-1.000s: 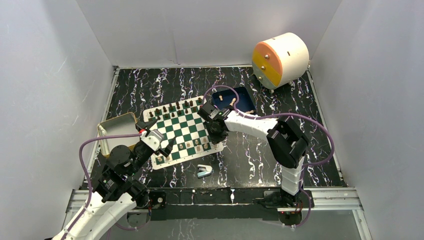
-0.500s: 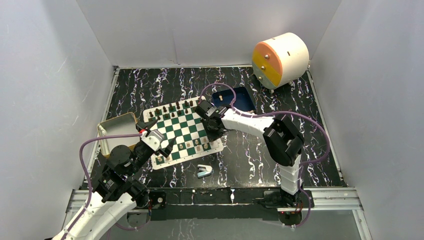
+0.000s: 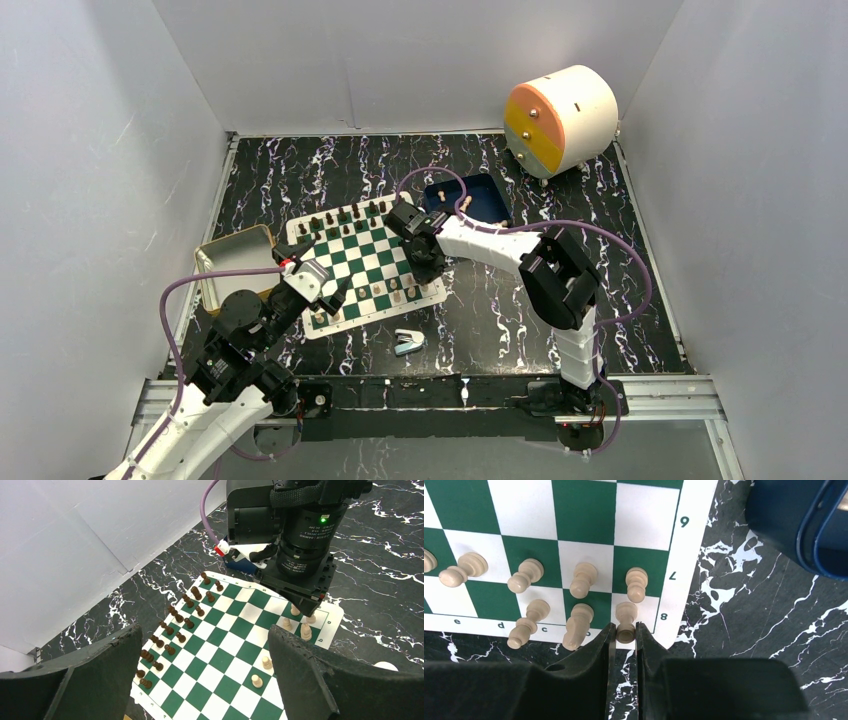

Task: Set up the chess pieces on the board
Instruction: Place the chess piece on the chessboard, then pick up the chess piece from the storage box, then place the chess piece on the chessboard.

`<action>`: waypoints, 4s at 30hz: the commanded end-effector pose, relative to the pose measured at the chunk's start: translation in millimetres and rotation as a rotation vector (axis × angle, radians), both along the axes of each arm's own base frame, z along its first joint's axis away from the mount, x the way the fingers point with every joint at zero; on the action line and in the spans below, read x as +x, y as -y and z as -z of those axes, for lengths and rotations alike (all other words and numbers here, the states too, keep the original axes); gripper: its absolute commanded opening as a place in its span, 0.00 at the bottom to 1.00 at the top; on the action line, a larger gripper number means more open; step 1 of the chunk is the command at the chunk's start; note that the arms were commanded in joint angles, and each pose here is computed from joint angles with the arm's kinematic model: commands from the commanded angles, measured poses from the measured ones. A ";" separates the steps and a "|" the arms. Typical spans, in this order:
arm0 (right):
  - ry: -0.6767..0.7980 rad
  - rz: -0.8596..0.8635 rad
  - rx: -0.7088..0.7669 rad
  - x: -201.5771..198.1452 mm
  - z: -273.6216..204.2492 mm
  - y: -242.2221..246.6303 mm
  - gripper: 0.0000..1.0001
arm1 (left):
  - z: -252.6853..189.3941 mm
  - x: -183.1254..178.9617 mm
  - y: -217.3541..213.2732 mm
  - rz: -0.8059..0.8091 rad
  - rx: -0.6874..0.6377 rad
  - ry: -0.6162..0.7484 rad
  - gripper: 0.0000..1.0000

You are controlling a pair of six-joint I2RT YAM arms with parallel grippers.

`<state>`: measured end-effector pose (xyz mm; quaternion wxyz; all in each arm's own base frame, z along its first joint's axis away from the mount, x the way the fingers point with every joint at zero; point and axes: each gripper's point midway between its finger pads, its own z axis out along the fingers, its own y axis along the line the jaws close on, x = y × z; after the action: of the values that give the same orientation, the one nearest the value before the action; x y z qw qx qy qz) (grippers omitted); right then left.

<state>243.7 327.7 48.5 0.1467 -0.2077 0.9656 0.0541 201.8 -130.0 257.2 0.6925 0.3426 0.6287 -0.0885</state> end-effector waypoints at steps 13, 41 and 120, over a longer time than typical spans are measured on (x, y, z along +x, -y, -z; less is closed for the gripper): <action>0.016 0.012 -0.020 0.2 -8.7 1.4 0.28 | -6.4 -2.3 1.7 0.017 -0.010 0.018 0.93; 0.399 0.177 0.199 83.4 -131.6 22.9 0.99 | 45.8 57.3 -19.1 -0.511 -0.219 -0.434 0.96; 0.651 -0.330 0.760 86.7 -178.2 28.6 0.16 | -14.8 31.7 84.7 -0.162 -0.454 -0.884 0.53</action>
<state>361.5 265.9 169.0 0.4353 -0.1975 0.8390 0.2601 247.0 -189.9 251.9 0.4668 0.0621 0.8503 -0.2352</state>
